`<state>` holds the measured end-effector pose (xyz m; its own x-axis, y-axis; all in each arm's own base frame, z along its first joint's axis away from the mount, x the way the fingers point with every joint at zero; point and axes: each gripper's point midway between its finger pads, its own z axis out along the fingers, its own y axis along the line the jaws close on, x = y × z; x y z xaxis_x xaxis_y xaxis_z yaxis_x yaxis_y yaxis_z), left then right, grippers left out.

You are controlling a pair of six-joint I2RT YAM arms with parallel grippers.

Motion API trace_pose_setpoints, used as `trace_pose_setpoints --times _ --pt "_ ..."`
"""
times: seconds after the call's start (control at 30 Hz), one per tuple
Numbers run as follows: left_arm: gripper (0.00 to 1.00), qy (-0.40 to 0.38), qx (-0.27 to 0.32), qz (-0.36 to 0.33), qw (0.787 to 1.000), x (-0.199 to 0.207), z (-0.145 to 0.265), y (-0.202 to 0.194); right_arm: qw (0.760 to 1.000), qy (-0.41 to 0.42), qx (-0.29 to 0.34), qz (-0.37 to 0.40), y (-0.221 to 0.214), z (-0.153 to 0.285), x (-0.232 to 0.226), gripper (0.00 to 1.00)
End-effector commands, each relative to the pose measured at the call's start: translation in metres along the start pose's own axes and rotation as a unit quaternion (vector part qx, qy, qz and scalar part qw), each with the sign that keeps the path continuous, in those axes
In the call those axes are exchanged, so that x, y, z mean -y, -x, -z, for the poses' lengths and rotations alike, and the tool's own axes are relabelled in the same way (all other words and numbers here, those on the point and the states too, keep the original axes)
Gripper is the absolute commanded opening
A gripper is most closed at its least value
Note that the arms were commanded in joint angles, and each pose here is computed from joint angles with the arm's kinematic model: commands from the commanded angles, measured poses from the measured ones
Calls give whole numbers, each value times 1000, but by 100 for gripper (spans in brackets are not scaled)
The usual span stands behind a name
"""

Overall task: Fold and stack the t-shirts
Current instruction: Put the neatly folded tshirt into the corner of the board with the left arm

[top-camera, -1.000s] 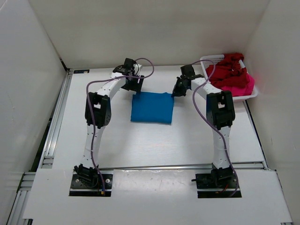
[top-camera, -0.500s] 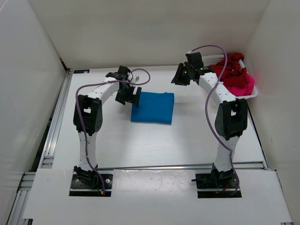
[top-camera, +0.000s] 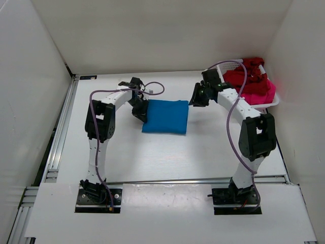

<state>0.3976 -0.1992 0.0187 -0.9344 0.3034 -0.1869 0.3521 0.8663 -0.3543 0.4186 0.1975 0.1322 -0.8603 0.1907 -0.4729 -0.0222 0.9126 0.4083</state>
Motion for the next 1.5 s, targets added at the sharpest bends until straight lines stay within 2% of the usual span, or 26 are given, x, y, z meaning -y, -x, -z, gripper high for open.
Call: trace_pose_setpoints --times 0.0,0.13,0.23,0.37,0.53,0.7,0.83,0.97,1.07,1.23,1.27,1.3,1.4,1.47 --pt "10 -35 -4 4 999 7 2 0 998 8 55 18 20 37 -10 34" --pt "10 -36 10 24 999 -10 11 6 998 -13 63 16 18 43 -1 34" --pt "10 -9 32 43 999 -38 28 16 998 -27 59 14 12 47 6 35" --pt "10 67 62 72 993 -91 51 28 997 -43 66 14 12 52 12 35" --pt "10 143 99 130 976 -167 91 29 996 -57 63 17 10 59 16 35" --pt "10 240 132 185 944 -247 127 19 996 -63 63 16 11 67 16 35" --pt "10 300 169 246 906 -330 166 7 996 -65 59 16 12 72 15 37" --pt "10 349 206 277 871 -380 201 0 996 -78 48 14 7 76 19 37" --pt "10 380 219 288 851 -399 216 -6 995 -80 49 13 6 81 16 37" --pt "10 381 200 297 852 -402 205 -21 995 -84 46 17 2 80 15 37" --pt "13 380 195 298 854 -401 201 -24 996 -81 44 20 0 80 12 37" --pt "24 381 202 297 852 -397 210 -23 996 -81 44 20 0 80 12 37" --pt "73 386 217 294 847 -389 229 -20 995 -83 44 24 0 81 9 37" --pt "77 391 238 289 841 -386 246 -12 995 -86 39 23 -4 80 11 37"
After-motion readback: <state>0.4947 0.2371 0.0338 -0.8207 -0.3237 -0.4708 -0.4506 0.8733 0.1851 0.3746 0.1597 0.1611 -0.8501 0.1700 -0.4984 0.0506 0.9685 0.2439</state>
